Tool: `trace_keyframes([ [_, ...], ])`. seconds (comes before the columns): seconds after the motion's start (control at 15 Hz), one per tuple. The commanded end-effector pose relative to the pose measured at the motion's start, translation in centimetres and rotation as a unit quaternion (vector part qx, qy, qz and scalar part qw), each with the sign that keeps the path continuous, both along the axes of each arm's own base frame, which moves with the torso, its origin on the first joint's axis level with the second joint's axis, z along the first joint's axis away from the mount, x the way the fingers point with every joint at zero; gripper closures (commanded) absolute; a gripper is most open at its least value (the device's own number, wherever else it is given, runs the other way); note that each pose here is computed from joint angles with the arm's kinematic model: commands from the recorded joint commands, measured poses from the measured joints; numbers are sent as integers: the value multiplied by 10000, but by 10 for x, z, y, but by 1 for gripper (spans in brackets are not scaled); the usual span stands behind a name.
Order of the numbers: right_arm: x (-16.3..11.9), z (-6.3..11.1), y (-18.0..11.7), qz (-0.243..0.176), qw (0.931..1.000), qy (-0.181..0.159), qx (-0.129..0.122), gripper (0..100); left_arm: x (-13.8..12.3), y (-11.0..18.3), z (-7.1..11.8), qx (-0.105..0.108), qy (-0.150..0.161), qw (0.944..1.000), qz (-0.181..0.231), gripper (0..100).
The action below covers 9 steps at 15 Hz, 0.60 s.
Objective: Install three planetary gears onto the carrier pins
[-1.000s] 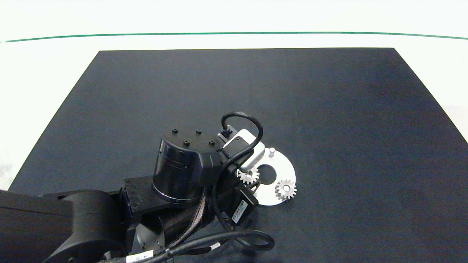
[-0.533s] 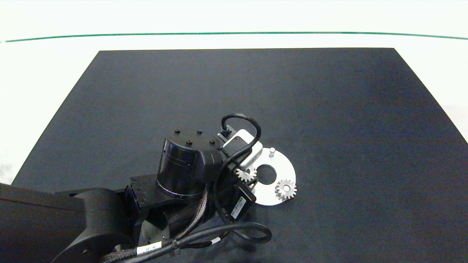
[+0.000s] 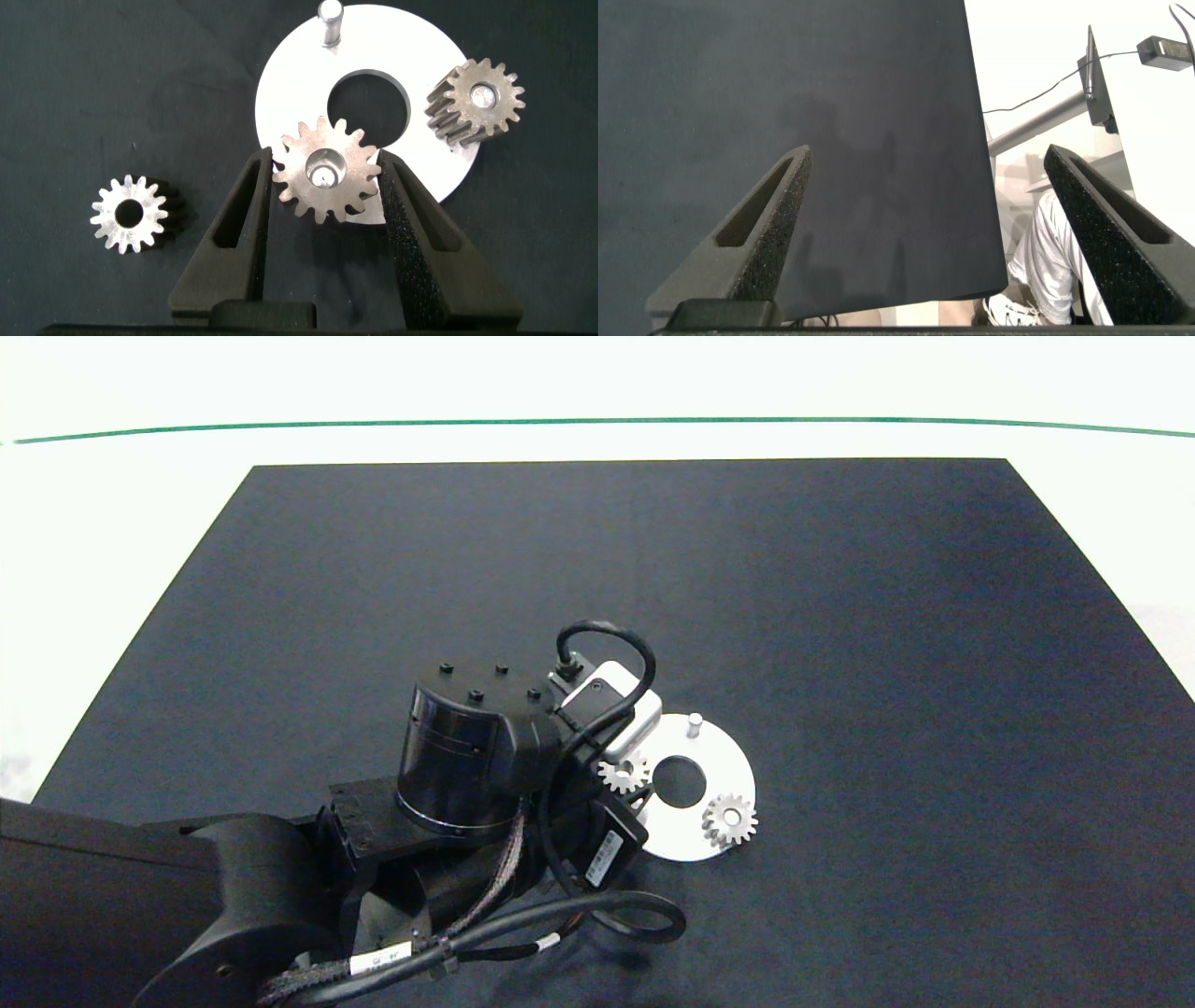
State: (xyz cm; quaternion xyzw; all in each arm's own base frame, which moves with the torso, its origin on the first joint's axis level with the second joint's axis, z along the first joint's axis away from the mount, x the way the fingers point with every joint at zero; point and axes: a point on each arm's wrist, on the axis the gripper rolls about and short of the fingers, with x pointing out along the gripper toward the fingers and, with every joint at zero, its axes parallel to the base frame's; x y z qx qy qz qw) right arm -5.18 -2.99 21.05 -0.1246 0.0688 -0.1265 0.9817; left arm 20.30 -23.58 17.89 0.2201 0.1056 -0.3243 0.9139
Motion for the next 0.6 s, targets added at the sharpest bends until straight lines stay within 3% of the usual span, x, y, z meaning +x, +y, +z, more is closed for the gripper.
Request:
trace_keyframes([
  [0.07, 0, 0, 0, -16, 10000, 16, -13, 0, 1, 2, -2, 22, 8, 10000, 39, 96],
  [0.6, 0, 0, 0, -24, 10000, 16, -13, 0, 1, 0, -7, -54, -36, 10000, 12, 96],
])
